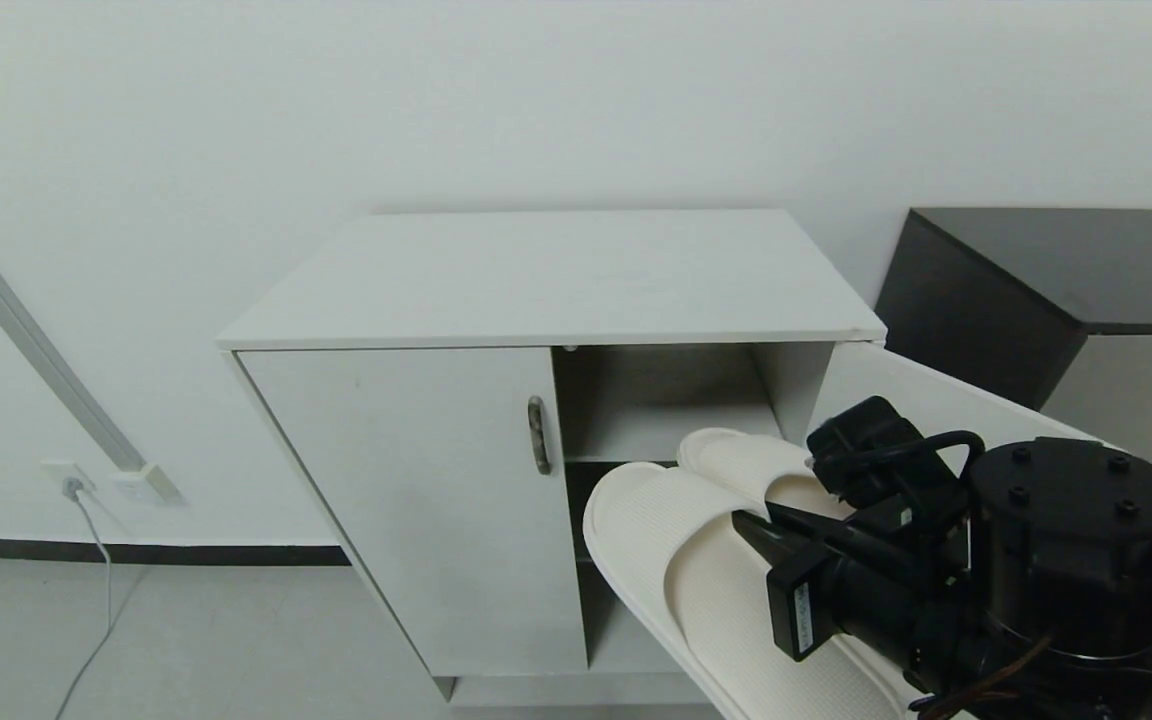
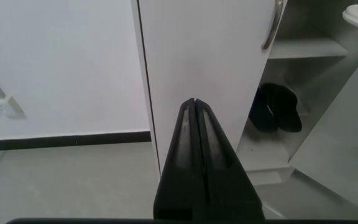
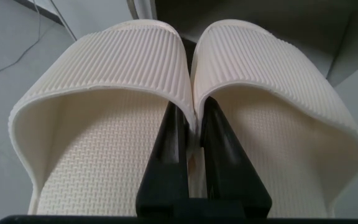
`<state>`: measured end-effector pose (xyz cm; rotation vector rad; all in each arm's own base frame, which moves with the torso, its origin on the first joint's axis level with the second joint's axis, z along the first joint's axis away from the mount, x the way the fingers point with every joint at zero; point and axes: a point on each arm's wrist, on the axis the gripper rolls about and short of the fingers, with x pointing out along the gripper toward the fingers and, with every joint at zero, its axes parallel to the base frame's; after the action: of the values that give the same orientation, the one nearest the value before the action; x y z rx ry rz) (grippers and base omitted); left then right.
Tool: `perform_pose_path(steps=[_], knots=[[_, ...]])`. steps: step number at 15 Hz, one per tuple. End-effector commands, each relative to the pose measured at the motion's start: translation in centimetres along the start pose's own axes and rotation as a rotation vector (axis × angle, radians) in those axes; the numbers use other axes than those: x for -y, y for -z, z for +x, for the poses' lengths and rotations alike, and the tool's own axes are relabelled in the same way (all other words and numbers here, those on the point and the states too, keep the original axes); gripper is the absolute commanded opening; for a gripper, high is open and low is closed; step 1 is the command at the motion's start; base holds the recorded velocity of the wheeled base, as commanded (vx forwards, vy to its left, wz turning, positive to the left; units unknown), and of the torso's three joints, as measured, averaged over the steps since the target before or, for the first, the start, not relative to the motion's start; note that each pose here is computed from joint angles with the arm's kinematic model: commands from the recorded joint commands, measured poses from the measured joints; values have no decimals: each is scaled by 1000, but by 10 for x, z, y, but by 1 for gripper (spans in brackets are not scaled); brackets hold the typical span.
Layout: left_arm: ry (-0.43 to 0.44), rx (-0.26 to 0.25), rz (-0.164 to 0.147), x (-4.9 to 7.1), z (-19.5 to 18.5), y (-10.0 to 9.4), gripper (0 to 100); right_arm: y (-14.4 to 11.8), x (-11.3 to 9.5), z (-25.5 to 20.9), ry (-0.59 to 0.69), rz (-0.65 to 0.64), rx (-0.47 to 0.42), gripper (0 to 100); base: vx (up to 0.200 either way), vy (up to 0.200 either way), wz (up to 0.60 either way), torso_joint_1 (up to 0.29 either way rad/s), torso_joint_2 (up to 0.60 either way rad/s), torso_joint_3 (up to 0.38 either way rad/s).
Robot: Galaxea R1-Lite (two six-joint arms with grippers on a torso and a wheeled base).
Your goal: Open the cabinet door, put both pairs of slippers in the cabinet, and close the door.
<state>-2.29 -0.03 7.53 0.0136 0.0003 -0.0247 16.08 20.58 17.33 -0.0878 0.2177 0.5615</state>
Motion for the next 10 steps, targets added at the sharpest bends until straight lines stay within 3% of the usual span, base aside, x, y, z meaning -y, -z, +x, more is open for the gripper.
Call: perform_pose_path(steps=[1,10], knots=[[0,-1,0,0,0,0,0,1,0,1,0,-2,-4,0,0,0,0,-178,500,310],[0,-1,0,0,0,0,0,2,-1,2,2,-4,-8,0,0,0,0,-153,477,327]])
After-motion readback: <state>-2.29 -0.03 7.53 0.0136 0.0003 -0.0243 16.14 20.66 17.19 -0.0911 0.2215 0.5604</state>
